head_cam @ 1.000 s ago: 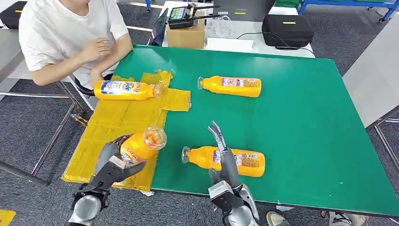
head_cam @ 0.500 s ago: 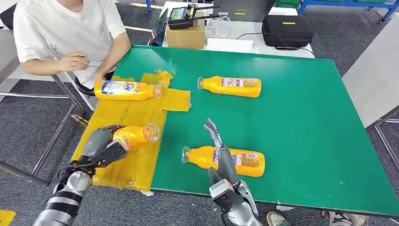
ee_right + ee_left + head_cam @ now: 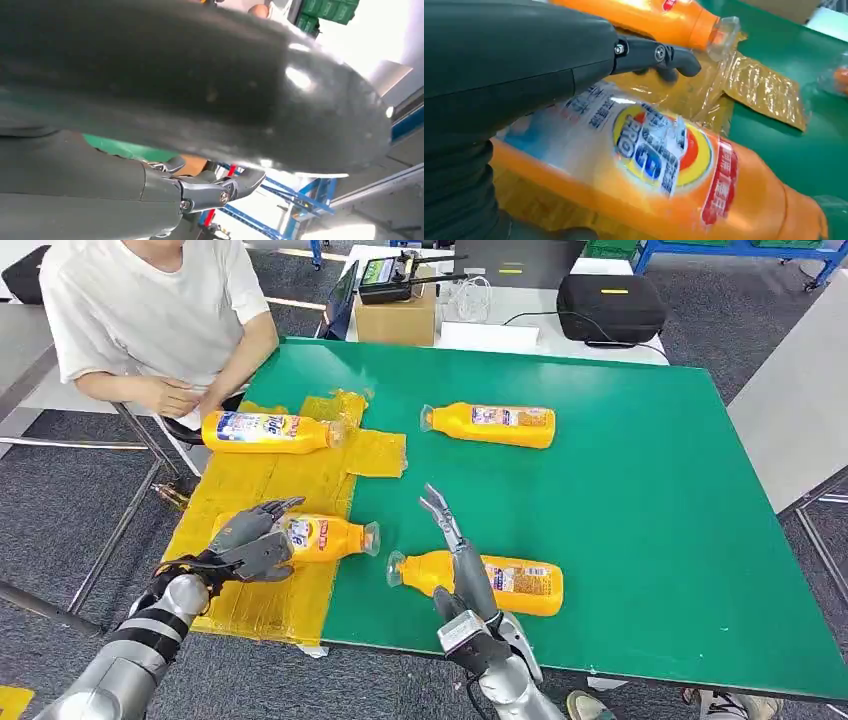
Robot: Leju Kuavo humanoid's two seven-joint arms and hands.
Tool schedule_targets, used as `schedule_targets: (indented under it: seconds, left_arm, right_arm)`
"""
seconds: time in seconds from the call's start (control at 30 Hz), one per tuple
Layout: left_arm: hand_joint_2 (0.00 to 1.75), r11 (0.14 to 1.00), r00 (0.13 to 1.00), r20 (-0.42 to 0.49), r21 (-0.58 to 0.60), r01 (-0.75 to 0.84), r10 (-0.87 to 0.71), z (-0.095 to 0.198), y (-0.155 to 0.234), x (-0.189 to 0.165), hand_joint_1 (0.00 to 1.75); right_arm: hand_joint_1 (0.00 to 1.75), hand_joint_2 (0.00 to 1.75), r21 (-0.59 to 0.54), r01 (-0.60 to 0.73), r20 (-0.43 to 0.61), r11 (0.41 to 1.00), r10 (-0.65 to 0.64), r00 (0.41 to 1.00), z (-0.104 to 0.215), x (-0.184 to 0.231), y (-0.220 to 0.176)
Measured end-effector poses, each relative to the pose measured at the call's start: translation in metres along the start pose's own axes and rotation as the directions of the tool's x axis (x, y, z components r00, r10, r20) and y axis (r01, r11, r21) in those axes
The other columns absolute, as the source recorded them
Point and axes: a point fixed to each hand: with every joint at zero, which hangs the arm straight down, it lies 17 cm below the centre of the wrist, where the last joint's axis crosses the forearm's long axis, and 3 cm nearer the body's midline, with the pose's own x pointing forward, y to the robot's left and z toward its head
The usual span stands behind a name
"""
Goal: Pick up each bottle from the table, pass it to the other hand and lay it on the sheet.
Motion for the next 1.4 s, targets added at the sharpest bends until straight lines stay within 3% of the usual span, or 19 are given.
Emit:
schedule_targets:
  seconds: [0.5,0.67,0.77,0.8,0.87,0.93,1.03,1.17,1.4]
  left_arm:
    - [1.75,0.997,0.997,0.014,-0.005,-0.081,0.081,-0.002,-0.002,0.004,0.00]
    - [1.75,0.961,0.969,0.020,0.123,-0.247,0.246,-0.003,0.020,0.010,0.00]
    - [1.75,0.855,0.889,0.134,0.243,-0.458,0.437,0.002,0.048,0.029,0.00]
    - [1.75,0.814,0.860,0.179,0.279,-0.510,0.478,0.005,0.060,0.034,0.00]
    - [1.75,0.674,0.754,0.316,0.338,-0.657,0.577,0.016,0.086,0.052,0.00]
    - [1.75,0.473,0.598,0.481,0.367,-0.801,0.641,0.035,0.121,0.067,0.00]
    - [1.75,0.298,0.451,0.624,0.341,-0.892,0.638,0.065,0.146,0.081,0.00]
    - [1.75,0.240,0.398,0.696,0.319,-0.917,0.598,0.090,0.158,0.098,0.00]
    - [1.75,0.208,0.353,0.742,0.285,-0.936,0.569,0.108,0.161,0.115,0.00]
  right_arm:
    - [0.00,0.00,-0.014,-0.001,-0.021,1.000,0.000,1.000,0.002,-0.010,-0.002]
    - [0.00,0.00,-0.047,-0.050,-0.022,0.998,0.049,0.999,0.002,-0.012,-0.010]
    - [0.00,0.00,-0.058,-0.137,-0.012,0.989,0.137,0.990,0.005,-0.011,-0.018]
    - [0.00,1.75,-0.063,-0.155,-0.013,0.986,0.154,0.988,0.007,-0.012,-0.021]
    - [0.00,1.75,-0.077,-0.195,-0.022,0.978,0.193,0.981,0.012,-0.013,-0.031]
    - [0.00,1.75,-0.099,-0.236,-0.038,0.967,0.233,0.972,0.018,-0.013,-0.045]
    - [0.00,1.75,-0.133,-0.283,-0.060,0.950,0.277,0.959,0.027,-0.012,-0.067]
    - [0.00,1.75,-0.148,-0.330,-0.088,0.932,0.320,0.943,0.035,-0.014,-0.088]
    - [0.00,1.75,-0.003,-0.446,-0.203,0.895,0.436,0.877,0.054,-0.050,-0.098]
